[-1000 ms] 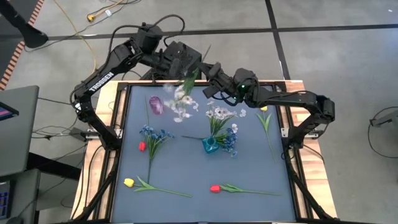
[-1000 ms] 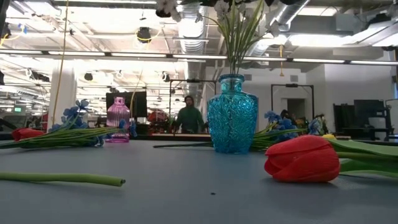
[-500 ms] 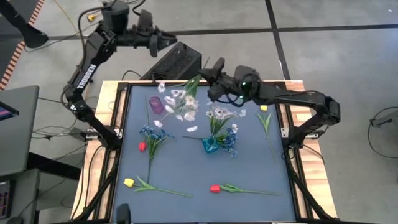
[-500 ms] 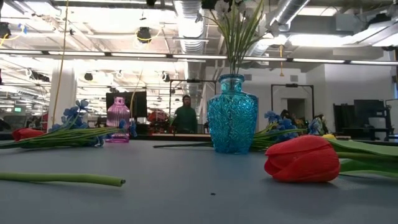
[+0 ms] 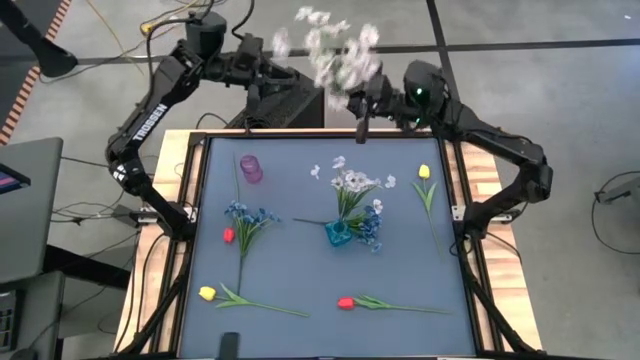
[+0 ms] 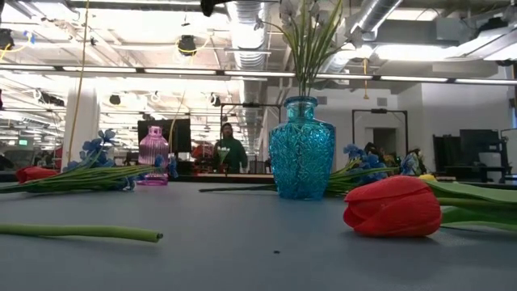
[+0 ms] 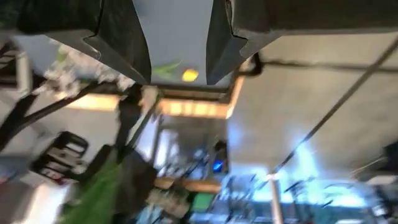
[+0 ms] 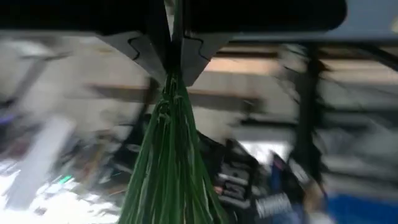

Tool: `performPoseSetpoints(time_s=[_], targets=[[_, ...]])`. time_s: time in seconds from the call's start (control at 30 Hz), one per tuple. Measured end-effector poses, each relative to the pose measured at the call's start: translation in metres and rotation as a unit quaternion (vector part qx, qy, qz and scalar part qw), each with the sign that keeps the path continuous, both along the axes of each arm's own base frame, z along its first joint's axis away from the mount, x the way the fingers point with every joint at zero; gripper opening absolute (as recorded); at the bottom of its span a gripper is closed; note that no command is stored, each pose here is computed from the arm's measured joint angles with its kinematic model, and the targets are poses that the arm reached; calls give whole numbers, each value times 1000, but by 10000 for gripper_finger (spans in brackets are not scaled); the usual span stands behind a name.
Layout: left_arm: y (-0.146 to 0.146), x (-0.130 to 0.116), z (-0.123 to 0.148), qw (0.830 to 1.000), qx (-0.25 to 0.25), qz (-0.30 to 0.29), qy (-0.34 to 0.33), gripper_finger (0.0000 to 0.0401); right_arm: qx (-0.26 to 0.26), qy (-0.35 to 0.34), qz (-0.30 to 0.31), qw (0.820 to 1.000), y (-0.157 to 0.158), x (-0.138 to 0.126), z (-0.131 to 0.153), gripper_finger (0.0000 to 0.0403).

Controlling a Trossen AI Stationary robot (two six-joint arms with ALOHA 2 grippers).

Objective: Sort flowers into vase by color
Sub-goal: Put the top white flower into the blue vase

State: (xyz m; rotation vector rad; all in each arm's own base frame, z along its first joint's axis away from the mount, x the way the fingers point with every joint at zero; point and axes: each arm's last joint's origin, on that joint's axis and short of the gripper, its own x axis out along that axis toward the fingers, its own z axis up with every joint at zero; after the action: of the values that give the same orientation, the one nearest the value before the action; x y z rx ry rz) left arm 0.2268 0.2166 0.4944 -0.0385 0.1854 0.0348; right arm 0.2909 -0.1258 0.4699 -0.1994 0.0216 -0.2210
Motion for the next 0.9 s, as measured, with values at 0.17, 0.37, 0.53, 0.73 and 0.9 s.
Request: performPoseSetpoints(time_s=[0.17, 0.37, 0.53, 0.73, 0.9], targets=[[-9, 27, -1, 996, 5, -46, -70, 142, 107, -17, 53, 993, -12, -7, 0, 39], [-10, 41, -5, 993, -30, -16, -113, 143, 168, -24, 78, 982, -12, -7, 0, 40], [-19, 59, -28, 992, -76, -41, -97, 165, 174, -20, 89, 980, -6, -5, 0, 40], [-34, 73, -29, 983, -96, -83, -136, 217, 179, -10, 101, 979, 2, -1, -2, 40], [-50, 82, -26, 982, -75, -83, -153, 248, 176, 8, 108, 978, 8, 1, -6, 40]])
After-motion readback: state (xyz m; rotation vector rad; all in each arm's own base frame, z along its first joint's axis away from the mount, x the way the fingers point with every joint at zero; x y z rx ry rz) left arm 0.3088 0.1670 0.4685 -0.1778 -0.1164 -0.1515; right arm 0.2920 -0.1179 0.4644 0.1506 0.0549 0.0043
